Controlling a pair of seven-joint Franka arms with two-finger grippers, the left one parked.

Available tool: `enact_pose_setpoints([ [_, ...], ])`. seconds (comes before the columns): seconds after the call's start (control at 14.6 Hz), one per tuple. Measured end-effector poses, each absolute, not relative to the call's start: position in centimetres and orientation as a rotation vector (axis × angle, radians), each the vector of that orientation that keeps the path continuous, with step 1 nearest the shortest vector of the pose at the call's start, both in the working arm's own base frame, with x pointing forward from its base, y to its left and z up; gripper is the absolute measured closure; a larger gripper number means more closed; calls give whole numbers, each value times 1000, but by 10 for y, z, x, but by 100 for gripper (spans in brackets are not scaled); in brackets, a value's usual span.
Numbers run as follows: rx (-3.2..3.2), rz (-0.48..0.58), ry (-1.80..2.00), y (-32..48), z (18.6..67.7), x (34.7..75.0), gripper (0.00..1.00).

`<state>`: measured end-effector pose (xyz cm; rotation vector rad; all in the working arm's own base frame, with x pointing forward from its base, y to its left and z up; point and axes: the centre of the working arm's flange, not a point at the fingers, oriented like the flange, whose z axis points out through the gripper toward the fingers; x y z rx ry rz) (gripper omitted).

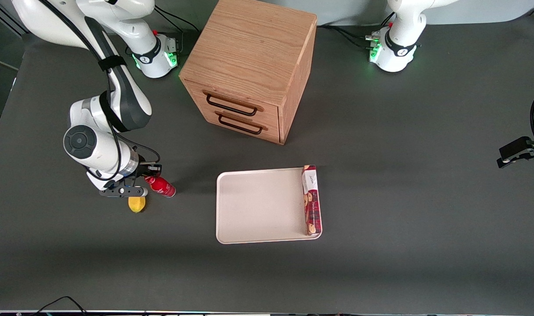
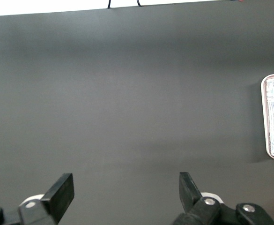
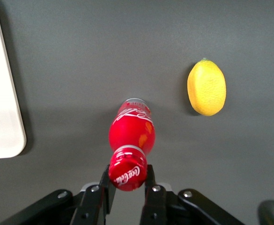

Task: Place coke bottle on tray
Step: 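Close the right gripper around the bottle's cap end, then lift the bottle and carry it toward the white tray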

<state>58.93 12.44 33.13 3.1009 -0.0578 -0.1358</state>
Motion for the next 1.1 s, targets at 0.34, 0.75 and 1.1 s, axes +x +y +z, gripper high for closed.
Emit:
enact_pose_setpoints([
  [0.34,3102,-119,-56,125,339,592,72],
  [0.75,3092,-116,-51,138,486,613,72],
  [1.1,3106,-148,-16,181,589,593,72],
])
